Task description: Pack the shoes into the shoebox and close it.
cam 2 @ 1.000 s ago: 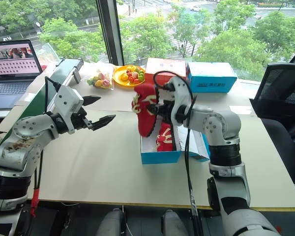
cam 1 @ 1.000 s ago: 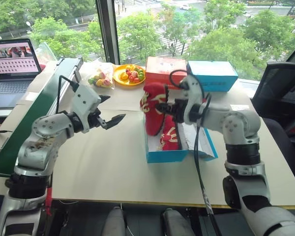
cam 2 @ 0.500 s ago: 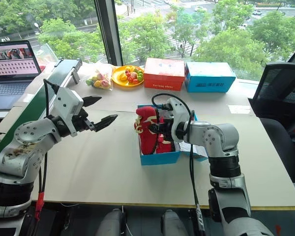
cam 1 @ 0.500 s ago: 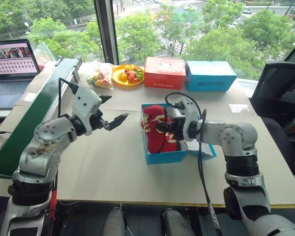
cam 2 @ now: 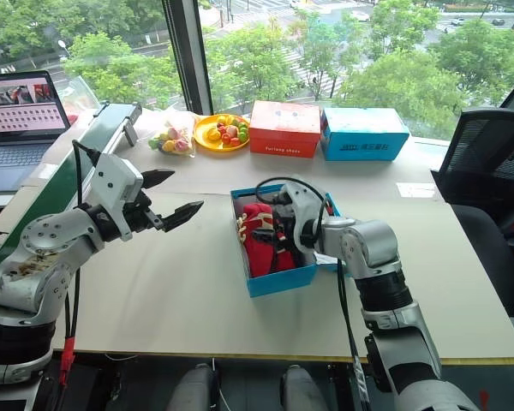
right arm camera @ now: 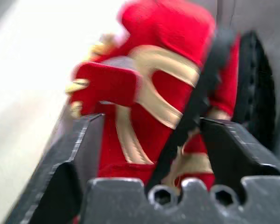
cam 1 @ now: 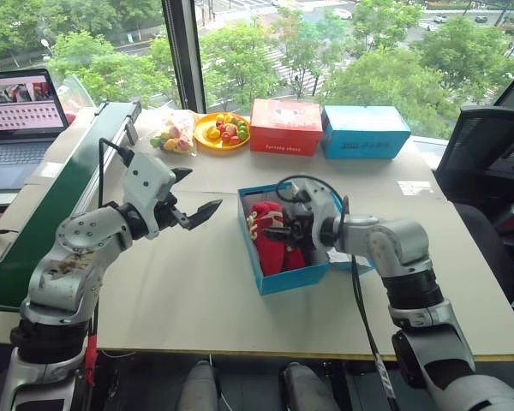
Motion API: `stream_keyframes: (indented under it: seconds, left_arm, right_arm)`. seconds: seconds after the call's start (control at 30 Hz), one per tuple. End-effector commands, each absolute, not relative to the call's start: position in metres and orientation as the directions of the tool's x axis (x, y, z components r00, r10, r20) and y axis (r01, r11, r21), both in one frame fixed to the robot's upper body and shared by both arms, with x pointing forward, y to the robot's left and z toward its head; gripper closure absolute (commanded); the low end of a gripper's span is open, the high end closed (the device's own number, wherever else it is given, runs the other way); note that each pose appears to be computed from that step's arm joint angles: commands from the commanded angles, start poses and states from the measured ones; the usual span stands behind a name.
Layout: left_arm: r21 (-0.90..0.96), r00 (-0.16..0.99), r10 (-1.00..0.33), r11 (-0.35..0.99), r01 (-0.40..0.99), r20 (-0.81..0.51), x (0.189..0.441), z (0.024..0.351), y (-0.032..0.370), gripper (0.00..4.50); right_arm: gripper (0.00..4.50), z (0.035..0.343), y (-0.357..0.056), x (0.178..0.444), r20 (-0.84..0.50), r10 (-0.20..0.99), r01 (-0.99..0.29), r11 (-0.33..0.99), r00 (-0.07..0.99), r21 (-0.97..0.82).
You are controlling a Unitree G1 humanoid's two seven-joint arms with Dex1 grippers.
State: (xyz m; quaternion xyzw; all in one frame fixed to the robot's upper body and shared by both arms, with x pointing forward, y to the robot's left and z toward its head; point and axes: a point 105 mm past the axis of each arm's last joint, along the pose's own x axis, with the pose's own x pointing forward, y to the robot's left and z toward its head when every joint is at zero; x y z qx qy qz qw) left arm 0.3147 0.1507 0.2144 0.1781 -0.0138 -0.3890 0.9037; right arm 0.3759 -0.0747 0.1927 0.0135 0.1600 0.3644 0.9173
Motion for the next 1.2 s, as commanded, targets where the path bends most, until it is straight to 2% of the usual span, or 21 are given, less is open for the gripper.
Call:
stream_keyframes:
  seconds: [0.03, 0.17, 0.27, 0.3, 0.33, 0.47, 0.63, 0.77, 0.87, 1.0, 1.1, 1.2]
  left_arm:
    - [0.34, 0.615, -0.767, 0.538, 0.771, -0.183, 0.3, 0.211, 0.144, 0.0]
    - [0.334, 0.584, -0.779, 0.501, 0.798, -0.227, 0.296, 0.209, 0.149, 0.0]
    - [0.317, 0.536, -0.803, 0.453, 0.833, -0.261, 0.29, 0.207, 0.146, 0.0]
    - [0.309, 0.506, -0.814, 0.422, 0.852, -0.283, 0.286, 0.205, 0.144, 0.0]
    - [0.302, 0.487, -0.821, 0.403, 0.864, -0.298, 0.284, 0.204, 0.143, 0.0]
    - [0.29, 0.445, -0.829, 0.358, 0.887, -0.338, 0.282, 0.2, 0.142, 0.0]
    - [0.258, 0.423, -0.84, 0.349, 0.901, -0.34, 0.294, 0.198, 0.135, 0.0]
    - [0.212, 0.355, -0.859, 0.294, 0.932, -0.369, 0.293, 0.192, 0.129, 0.0]
    - [0.23, 0.373, -0.855, 0.307, 0.924, -0.36, 0.306, 0.197, 0.129, 0.0]
    - [0.246, 0.374, -0.859, 0.301, 0.921, -0.349, 0.315, 0.207, 0.129, 0.0]
    - [0.259, 0.376, -0.855, 0.296, 0.92, -0.357, 0.318, 0.211, 0.132, 0.0]
    - [0.245, 0.377, -0.862, 0.307, 0.92, -0.338, 0.322, 0.22, 0.135, 0.0]
  right_arm:
    - [0.04, 0.246, -0.084, 0.368, -0.124, 0.724, -0.728, 0.685, 0.678, 0.026]
    - [0.04, 0.244, -0.087, 0.356, -0.179, 0.769, -0.788, 0.608, 0.614, -0.096]
    - [0.75, 0.236, -0.088, 0.346, -0.219, 0.803, -0.832, 0.544, 0.555, -0.11]
    - [1.0, 0.229, -0.092, 0.338, -0.262, 0.811, -0.852, 0.505, 0.524, -0.141]
    - [1.44, 0.223, -0.096, 0.332, -0.301, 0.813, -0.866, 0.475, 0.499, -0.154]
    - [2.77, 0.206, -0.119, 0.31, -0.404, 0.801, -0.896, 0.418, 0.443, -0.153]
    - [4.46, 0.183, -0.158, 0.272, -0.511, 0.741, -0.88, 0.468, 0.437, -0.074]
    - [4.46, 0.166, -0.174, 0.25, -0.536, 0.696, -0.832, 0.555, 0.478, -0.021]
    - [4.46, 0.137, -0.179, 0.241, -0.545, 0.67, -0.776, 0.628, 0.503, 0.056]
    - [4.46, 0.093, -0.186, 0.245, -0.526, 0.62, -0.654, 0.742, 0.582, 0.15]
    - [4.46, 0.078, -0.182, 0.253, -0.455, 0.621, -0.587, 0.775, 0.639, 0.234]
    - [4.46, 0.052, -0.195, 0.272, -0.447, 0.525, -0.471, 0.85, 0.725, 0.235]
